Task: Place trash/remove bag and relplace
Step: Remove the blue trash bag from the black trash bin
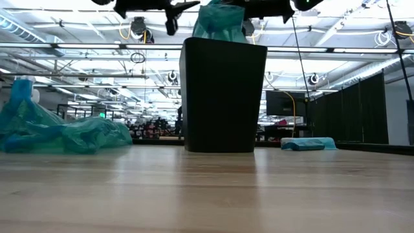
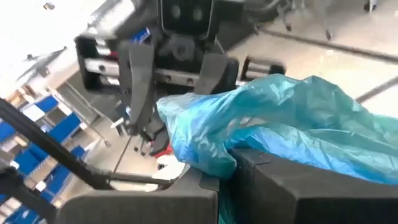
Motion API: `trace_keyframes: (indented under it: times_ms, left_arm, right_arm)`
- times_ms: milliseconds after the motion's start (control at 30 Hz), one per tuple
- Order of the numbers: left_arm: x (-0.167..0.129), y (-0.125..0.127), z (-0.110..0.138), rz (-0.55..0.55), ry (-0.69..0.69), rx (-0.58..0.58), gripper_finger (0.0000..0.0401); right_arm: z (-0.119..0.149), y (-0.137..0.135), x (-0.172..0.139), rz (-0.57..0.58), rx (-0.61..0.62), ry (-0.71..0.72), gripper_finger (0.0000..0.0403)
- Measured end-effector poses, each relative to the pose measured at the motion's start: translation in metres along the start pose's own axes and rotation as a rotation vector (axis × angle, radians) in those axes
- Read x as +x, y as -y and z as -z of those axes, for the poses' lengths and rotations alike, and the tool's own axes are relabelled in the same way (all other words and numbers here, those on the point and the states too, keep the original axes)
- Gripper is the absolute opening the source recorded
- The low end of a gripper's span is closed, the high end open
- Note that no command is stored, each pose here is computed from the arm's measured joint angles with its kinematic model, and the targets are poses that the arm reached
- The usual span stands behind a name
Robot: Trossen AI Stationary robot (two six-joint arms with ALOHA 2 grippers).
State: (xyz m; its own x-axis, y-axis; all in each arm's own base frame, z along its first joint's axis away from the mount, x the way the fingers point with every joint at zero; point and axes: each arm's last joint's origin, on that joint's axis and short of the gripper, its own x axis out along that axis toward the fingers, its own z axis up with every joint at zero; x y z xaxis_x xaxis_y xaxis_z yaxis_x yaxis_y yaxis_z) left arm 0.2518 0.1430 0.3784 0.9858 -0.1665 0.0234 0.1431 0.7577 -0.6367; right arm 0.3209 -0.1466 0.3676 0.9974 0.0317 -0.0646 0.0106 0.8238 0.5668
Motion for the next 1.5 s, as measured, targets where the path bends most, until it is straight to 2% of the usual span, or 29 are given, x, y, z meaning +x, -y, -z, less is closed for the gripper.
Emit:
trace_keyframes:
  times_ms: [267, 533, 867, 1000, 1167, 1333, 1500]
  left_arm:
    - [-0.025, 0.01, 0.002, -0.108, -0.033, 0.028, 0.0139]
    - [-0.049, 0.022, 0.011, -0.273, -0.069, 0.094, 0.0139]
    - [-0.074, 0.028, 0.03, -0.489, -0.188, 0.138, 0.0139]
    - [-0.077, 0.026, 0.037, -0.514, -0.259, 0.134, 0.0139]
    - [-0.081, 0.028, 0.042, -0.515, -0.264, 0.131, 0.0139]
    - [-0.086, 0.029, 0.049, -0.526, -0.261, 0.133, 0.0139]
    - [-0.089, 0.03, 0.05, -0.547, -0.251, 0.14, 0.0139]
  right_arm:
    - [-0.024, -0.016, -0.014, -0.053, -0.02, 0.109, 0.0]
    - [-0.064, -0.048, -0.029, -0.082, -0.109, 0.187, 0.0]
    - [-0.103, -0.081, -0.056, 0.138, -0.218, 0.214, 0.0]
    - [-0.119, -0.1, -0.075, 0.263, -0.24, 0.24, 0.0]
    - [-0.13, -0.117, -0.098, 0.404, -0.269, 0.252, 0.0]
    - [-0.129, -0.127, -0.124, 0.621, -0.23, 0.303, 0.0]
    - [-0.115, -0.131, -0.147, 0.867, -0.158, 0.291, 0.0]
